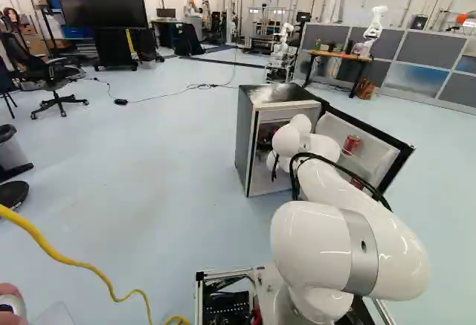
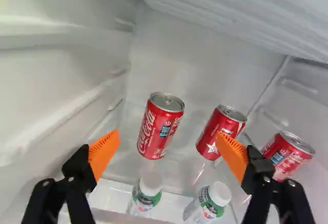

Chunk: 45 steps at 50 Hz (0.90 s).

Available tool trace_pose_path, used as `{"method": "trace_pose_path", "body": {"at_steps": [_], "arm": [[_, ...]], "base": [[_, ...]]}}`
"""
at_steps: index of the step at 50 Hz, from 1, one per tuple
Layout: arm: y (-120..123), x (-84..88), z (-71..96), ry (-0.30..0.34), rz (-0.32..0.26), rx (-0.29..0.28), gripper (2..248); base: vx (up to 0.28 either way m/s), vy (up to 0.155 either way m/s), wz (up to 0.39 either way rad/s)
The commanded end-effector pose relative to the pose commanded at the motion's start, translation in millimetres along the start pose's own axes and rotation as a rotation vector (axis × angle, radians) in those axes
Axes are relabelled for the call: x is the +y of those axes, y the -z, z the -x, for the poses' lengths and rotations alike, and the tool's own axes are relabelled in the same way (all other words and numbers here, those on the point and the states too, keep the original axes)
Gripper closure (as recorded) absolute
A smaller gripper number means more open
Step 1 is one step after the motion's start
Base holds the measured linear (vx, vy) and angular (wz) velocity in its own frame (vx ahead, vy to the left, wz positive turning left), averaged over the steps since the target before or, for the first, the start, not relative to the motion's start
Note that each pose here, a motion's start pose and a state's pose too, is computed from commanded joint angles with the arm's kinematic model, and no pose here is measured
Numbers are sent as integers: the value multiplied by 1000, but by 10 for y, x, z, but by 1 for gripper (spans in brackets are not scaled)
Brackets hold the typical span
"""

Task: Grab a drink from the fridge

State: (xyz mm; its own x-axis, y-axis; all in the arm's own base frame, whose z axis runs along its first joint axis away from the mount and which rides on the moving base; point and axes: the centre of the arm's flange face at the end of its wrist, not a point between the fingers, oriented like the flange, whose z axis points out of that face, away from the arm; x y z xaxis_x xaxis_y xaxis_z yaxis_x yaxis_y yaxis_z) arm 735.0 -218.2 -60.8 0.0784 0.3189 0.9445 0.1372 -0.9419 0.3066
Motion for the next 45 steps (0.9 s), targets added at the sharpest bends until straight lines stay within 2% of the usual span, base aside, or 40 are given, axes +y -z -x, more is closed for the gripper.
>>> {"method": "trace_pose_path", "body": {"at_steps": [20, 38, 39, 43, 44, 45], "arm": [[-18, 82, -209, 1, 0, 2, 3], [-18, 92, -236, 1, 0, 2, 3], [-18, 92, -236, 1, 0, 2, 26], [-18, 92, -236, 1, 0, 2, 26], [-18, 92, -236, 1, 0, 2, 64], [-18, 92, -236, 1, 0, 2, 64]], "base": [[0, 0, 0], [0, 0, 0], [0, 0, 0], [0, 0, 0], [0, 0, 0], [0, 0, 0]]}}
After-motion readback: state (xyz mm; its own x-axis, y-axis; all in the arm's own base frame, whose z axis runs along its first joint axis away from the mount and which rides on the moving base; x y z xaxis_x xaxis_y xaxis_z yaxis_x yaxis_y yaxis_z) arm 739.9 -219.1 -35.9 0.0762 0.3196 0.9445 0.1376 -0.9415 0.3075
